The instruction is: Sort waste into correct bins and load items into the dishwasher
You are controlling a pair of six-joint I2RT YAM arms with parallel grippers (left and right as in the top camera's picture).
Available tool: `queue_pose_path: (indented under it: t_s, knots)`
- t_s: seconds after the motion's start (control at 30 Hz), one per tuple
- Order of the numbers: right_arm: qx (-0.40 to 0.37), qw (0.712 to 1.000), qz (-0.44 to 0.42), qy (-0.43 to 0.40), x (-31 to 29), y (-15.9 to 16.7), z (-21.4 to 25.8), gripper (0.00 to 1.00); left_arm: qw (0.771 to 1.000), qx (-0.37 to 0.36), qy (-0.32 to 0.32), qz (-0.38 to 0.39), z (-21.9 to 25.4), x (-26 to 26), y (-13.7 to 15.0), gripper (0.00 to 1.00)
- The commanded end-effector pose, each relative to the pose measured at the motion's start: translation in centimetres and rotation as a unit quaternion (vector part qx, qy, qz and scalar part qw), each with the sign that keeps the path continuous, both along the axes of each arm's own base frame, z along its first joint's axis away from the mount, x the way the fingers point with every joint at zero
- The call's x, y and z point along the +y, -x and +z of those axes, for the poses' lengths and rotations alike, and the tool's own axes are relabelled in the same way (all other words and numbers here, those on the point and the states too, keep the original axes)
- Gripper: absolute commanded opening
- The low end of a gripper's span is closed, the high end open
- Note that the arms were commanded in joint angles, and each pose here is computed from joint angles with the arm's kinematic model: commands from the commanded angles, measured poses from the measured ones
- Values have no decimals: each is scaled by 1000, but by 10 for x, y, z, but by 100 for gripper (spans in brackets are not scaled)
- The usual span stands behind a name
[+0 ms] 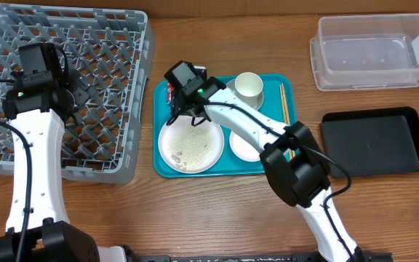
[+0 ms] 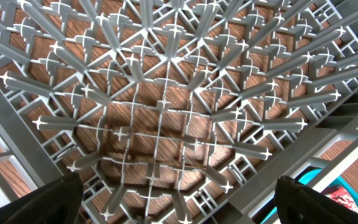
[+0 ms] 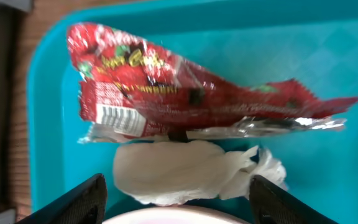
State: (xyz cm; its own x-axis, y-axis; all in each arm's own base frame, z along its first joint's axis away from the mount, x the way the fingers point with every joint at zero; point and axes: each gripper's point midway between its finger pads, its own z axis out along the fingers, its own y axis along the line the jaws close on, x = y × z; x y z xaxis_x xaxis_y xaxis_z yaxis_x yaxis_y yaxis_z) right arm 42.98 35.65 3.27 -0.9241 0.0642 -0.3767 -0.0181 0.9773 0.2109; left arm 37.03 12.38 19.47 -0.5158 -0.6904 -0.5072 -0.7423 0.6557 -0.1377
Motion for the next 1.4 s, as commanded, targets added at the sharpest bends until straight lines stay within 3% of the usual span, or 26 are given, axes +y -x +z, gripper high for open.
queue_pose_path:
  t_s: [0.0,0.1,0.2,0.43,0.53,0.73,0.97,1.2,1.37]
  knots:
    - [-8,999,-25,18,-7,-7,-11,75,1000,-22,-4,4,16,1,-1,100]
    - [-17,999,-30,18,-7,-10,-10,72,1000,-22,-4,4,16,1,-1,100]
    - [-19,999,-30,19,-8,-11,-9,60,1000,-22,-4,4,16,1,-1,100]
    - [-24,999,-30,19,-6,-14,-4,16,1000,-22,-4,4,16,1,-1,100]
    - [-19,999,-30,23,-7,-12,6,4,1000,-22,-4,4,16,1,-1,100]
    - [-22,999,-25,24,-7,-14,60,4,1000,-22,-4,4,16,1,-1,100]
    - [-79,997,-3,13,-13,-20,160,4,1000,-22,-4,4,16,1,-1,100]
    - [-189,967,-116,128,-124,-56,246,4,1000,-22,-4,4,16,1,-1,100]
    - [-183,951,-180,174,-223,-87,255,4,1000,-22,-4,4,16,1,-1,100]
